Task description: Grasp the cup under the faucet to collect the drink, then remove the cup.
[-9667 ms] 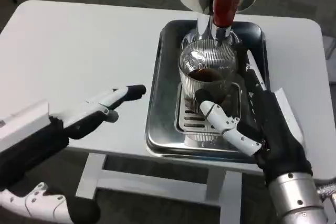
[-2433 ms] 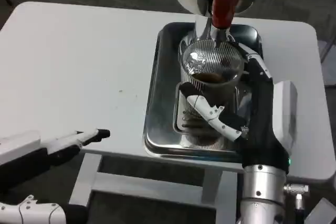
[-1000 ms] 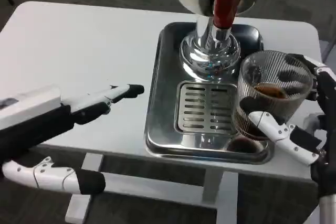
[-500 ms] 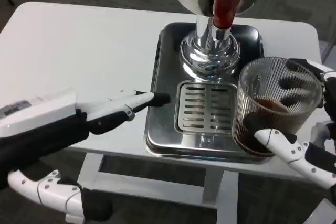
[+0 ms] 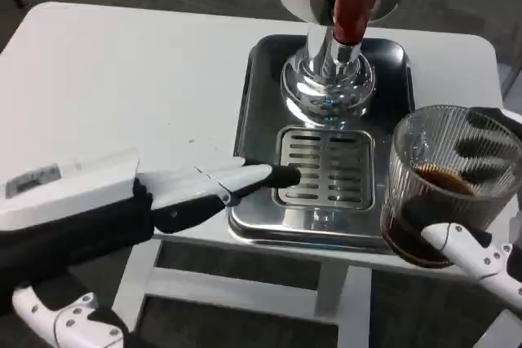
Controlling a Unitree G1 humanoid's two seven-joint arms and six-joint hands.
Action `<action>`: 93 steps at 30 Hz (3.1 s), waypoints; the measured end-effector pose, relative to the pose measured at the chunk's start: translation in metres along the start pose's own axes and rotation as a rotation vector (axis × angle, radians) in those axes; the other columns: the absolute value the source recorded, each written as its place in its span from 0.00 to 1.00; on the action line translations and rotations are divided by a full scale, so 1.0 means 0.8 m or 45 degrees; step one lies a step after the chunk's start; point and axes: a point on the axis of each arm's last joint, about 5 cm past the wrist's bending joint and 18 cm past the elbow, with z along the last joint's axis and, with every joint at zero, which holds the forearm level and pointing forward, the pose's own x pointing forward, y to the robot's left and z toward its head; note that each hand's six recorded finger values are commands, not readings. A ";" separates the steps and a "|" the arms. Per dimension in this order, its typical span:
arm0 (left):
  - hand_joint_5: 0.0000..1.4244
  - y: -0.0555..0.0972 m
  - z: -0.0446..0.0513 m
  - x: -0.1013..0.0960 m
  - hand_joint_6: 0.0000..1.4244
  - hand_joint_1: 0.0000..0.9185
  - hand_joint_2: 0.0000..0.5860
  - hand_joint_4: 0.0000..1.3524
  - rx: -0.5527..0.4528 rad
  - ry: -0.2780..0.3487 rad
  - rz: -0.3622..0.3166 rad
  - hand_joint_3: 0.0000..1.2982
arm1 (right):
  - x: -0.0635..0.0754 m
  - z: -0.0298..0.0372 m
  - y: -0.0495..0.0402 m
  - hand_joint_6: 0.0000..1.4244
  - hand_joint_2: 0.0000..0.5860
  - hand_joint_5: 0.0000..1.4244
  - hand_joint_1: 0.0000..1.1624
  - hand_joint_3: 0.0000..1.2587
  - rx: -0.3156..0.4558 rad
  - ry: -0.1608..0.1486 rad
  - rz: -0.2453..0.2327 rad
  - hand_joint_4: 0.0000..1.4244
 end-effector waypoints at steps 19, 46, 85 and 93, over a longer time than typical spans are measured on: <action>0.00 0.003 0.008 -0.006 0.13 0.00 0.16 0.00 0.001 -0.028 -0.042 0.00 | -0.014 0.0112 -0.011 1.00 0.39 0.84 0.69 0.63 0.020 -0.019 -0.023 0.66; 0.00 0.014 0.019 -0.004 0.13 0.00 0.16 0.00 0.133 -0.064 -0.074 0.00 | -0.024 0.0113 -0.017 1.00 0.39 0.85 0.68 0.65 0.062 -0.017 -0.031 0.66; 0.00 0.010 0.040 -0.054 0.13 0.00 0.16 0.00 0.130 0.199 -0.021 0.00 | 0.000 0.0167 0.011 1.00 0.41 0.85 0.68 0.65 0.133 -0.171 0.108 0.67; 0.00 0.011 0.043 -0.059 0.13 0.00 0.17 0.00 0.139 0.223 -0.012 0.00 | 0.002 0.0157 0.015 1.00 0.41 0.85 0.68 0.65 0.133 -0.174 0.121 0.67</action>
